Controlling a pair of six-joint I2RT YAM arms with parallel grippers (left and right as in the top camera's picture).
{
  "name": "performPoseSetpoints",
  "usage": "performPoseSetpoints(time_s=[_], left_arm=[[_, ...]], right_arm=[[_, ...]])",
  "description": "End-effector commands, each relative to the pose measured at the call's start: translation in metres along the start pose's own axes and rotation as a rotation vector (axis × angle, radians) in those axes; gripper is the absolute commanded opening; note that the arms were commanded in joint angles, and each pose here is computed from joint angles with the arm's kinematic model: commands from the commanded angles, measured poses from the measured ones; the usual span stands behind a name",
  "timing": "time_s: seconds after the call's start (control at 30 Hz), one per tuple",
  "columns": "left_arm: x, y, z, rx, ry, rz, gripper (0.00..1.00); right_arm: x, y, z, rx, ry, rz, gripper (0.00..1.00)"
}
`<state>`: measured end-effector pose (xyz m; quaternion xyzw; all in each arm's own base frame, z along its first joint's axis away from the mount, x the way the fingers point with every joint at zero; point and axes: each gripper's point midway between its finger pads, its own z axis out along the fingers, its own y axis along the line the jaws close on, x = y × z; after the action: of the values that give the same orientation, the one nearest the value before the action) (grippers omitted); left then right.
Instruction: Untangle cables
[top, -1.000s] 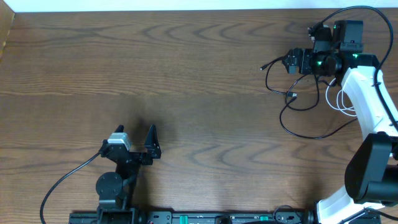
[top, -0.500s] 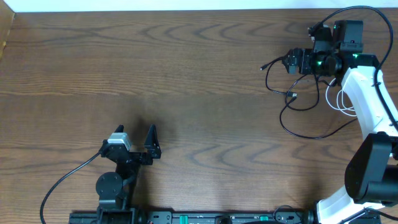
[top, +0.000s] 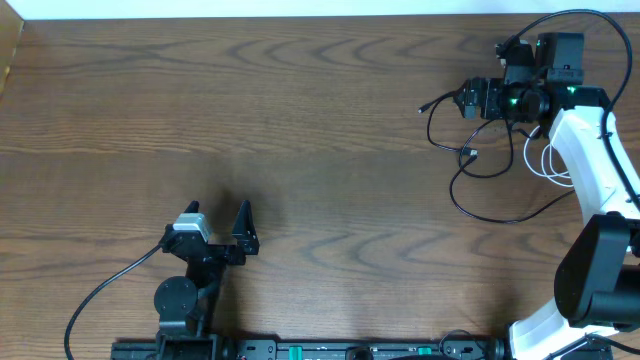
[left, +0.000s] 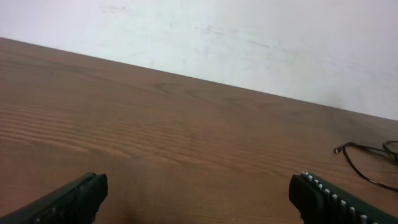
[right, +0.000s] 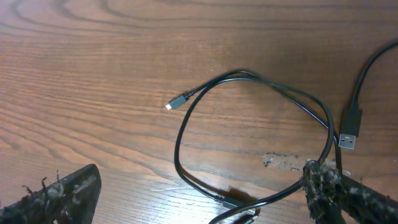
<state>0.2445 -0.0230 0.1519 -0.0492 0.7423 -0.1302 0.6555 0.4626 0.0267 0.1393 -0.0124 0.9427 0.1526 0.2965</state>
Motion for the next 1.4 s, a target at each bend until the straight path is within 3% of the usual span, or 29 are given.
performPoseSetpoints(time_s=[0.0,1.0,1.37], left_arm=[[0.017,0.002,0.001,-0.003,0.057,0.007,0.98],[0.017,0.002,0.001,-0.004,0.057,0.007,0.98],[0.017,0.002,0.001,-0.003,0.057,0.007,0.98]], right_arm=[[-0.003,0.002,-0.001,-0.007,-0.006,-0.015,0.99],[0.000,0.004,-0.005,-0.007,-0.008,-0.016,0.99],[0.107,0.011,-0.030,-0.006,0.101,0.023,0.99]])
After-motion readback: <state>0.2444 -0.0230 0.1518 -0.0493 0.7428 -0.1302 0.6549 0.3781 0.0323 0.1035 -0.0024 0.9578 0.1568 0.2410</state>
